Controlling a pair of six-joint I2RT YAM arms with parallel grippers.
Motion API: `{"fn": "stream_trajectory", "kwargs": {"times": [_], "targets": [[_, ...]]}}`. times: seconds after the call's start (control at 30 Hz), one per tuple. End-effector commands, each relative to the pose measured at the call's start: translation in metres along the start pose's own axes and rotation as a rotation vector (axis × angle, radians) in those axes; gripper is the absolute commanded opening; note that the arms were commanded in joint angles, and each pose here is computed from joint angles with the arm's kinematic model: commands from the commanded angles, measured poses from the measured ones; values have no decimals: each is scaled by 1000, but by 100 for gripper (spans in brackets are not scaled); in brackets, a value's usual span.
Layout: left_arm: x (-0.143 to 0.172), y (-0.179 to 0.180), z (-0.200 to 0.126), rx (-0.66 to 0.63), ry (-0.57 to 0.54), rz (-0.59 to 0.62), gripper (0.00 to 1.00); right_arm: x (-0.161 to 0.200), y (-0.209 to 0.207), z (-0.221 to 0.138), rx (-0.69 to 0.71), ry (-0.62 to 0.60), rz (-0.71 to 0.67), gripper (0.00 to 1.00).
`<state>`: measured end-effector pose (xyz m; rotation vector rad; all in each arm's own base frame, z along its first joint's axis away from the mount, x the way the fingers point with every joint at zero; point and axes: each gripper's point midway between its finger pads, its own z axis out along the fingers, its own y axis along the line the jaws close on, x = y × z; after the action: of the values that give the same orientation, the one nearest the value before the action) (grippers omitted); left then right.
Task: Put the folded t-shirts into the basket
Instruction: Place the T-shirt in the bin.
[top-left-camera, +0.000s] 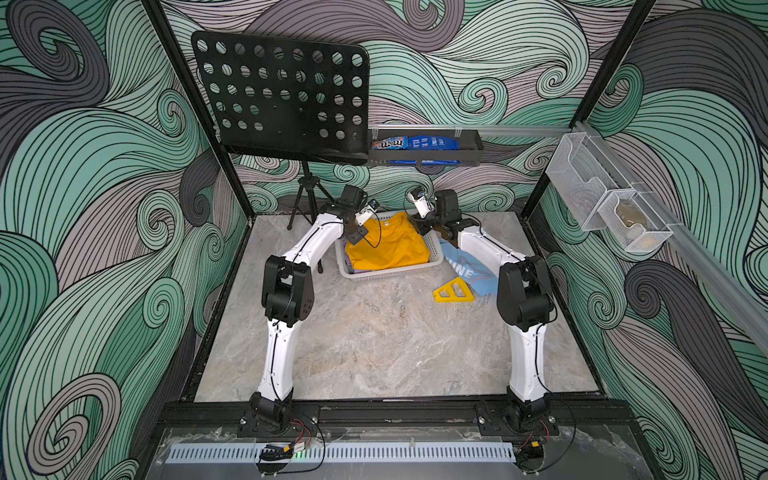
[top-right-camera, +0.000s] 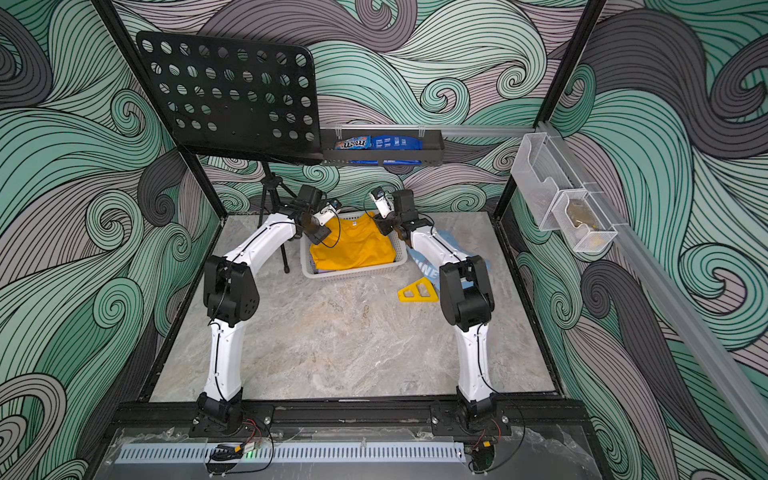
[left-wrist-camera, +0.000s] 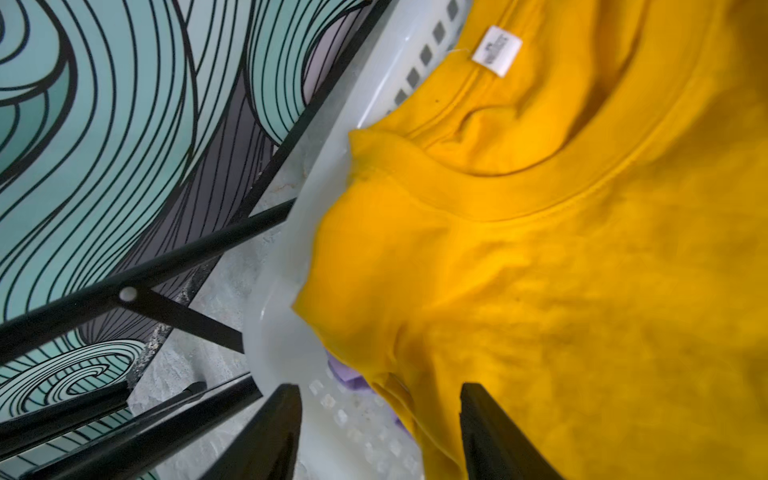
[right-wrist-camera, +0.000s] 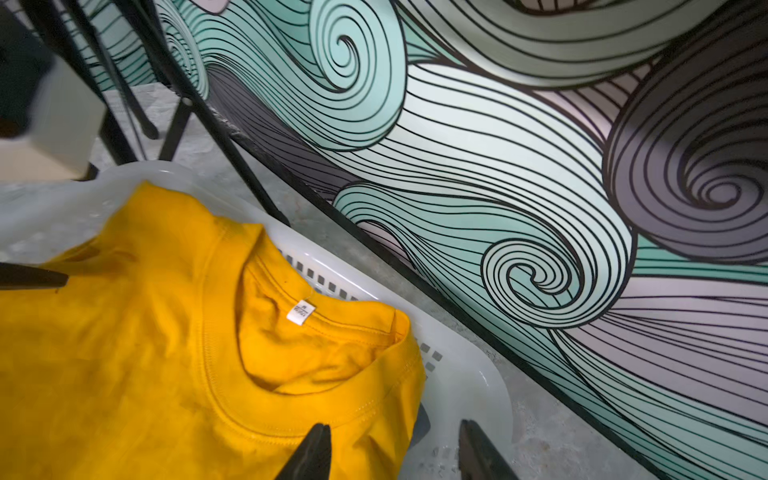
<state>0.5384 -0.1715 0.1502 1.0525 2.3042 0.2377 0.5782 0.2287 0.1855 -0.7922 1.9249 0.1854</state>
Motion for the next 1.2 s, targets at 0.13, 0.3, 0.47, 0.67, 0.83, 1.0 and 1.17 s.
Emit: {"fn": "stream_trajectory", "kwargs": {"times": [0.13,0.3,0.47,0.67,0.83,1.0,1.17], "targets": [[-18,-11,11,10,-49,57,61,17,21,29,-59,34,14,44],[-5,-11,45,-1,38,85,61,38,18,57,-45,94,29,44],[27,-24,63,62,164,83,63,75,27,75,-55,192,25,44],[49,-43,64,142,218,50,66,110,33,79,-55,280,6,46],[38,-36,43,135,190,8,70,83,25,63,-52,259,-12,51],[19,-23,-2,116,121,-57,78,19,20,17,-120,138,7,58],[11,-23,-46,145,49,-87,85,-8,19,-40,-163,65,12,70]]}}
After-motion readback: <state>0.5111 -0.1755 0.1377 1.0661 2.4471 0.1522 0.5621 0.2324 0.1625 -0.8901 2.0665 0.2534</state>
